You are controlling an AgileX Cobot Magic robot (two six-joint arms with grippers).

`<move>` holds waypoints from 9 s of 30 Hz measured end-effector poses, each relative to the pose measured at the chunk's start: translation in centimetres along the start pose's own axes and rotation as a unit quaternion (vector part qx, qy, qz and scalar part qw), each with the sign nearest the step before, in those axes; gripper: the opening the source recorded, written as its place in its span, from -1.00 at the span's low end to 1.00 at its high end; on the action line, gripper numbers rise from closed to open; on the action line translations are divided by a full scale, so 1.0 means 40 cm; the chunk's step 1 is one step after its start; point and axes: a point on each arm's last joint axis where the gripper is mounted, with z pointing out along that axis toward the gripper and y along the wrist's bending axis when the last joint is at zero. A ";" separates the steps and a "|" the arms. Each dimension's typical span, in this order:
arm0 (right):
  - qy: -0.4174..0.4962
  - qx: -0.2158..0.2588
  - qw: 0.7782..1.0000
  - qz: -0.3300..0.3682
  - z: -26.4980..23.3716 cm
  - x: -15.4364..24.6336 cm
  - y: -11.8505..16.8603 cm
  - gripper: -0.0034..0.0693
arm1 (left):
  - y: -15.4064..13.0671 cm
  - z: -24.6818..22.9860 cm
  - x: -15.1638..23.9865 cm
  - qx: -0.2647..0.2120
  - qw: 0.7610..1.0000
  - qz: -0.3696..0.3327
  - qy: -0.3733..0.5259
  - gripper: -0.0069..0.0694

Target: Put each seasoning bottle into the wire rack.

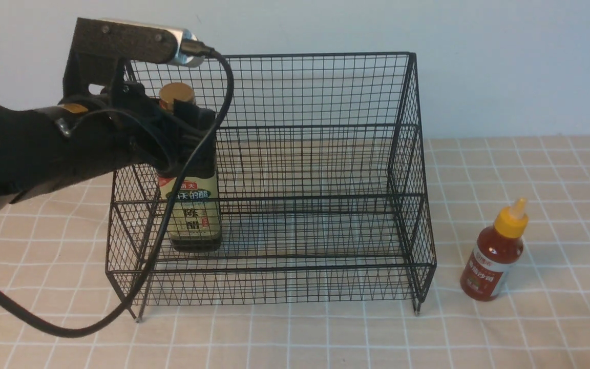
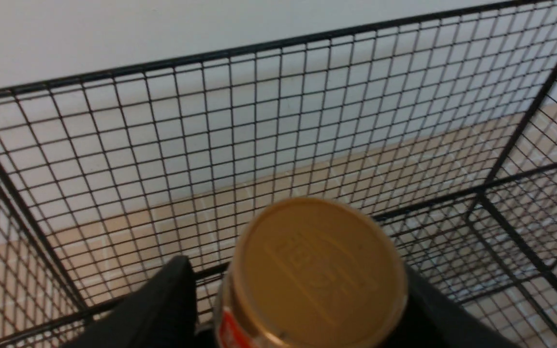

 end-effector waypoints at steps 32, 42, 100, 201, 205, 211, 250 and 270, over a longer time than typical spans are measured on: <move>0.000 0.000 1.000 0.000 0.000 0.000 0.000 -0.94 | 0.026 -0.391 0.060 0.006 0.974 -0.048 0.221 -0.84; 0.000 0.000 1.000 0.000 0.000 0.000 0.000 -0.94 | -0.045 -0.603 0.168 -0.017 0.999 -0.026 0.007 -0.84; 0.000 0.000 1.000 0.000 0.000 0.000 0.000 -0.94 | 0.040 -0.447 0.569 -0.150 0.988 -0.008 -0.044 -0.84; -0.075 -0.380 0.919 -0.076 0.241 -0.465 0.162 -0.13 | 0.040 -0.447 0.569 -0.150 0.988 -0.008 -0.044 -0.84; -0.052 -0.422 0.902 -0.068 0.258 -0.445 0.176 -0.13 | 0.040 -0.447 0.569 -0.150 0.988 -0.008 -0.044 -0.84; -0.035 -0.461 0.884 -0.071 0.296 -0.424 0.210 -0.13 | 0.040 -0.447 0.569 -0.150 0.988 -0.008 -0.044 -0.84; 0.116 -0.418 0.895 -0.105 0.541 -0.279 0.341 0.00 | 0.040 -0.447 0.569 -0.150 0.988 -0.008 -0.044 -0.84; 0.042 -0.375 0.926 -0.024 0.308 -0.502 0.271 0.07 | 0.040 -0.447 0.569 -0.150 0.988 -0.008 -0.044 -0.84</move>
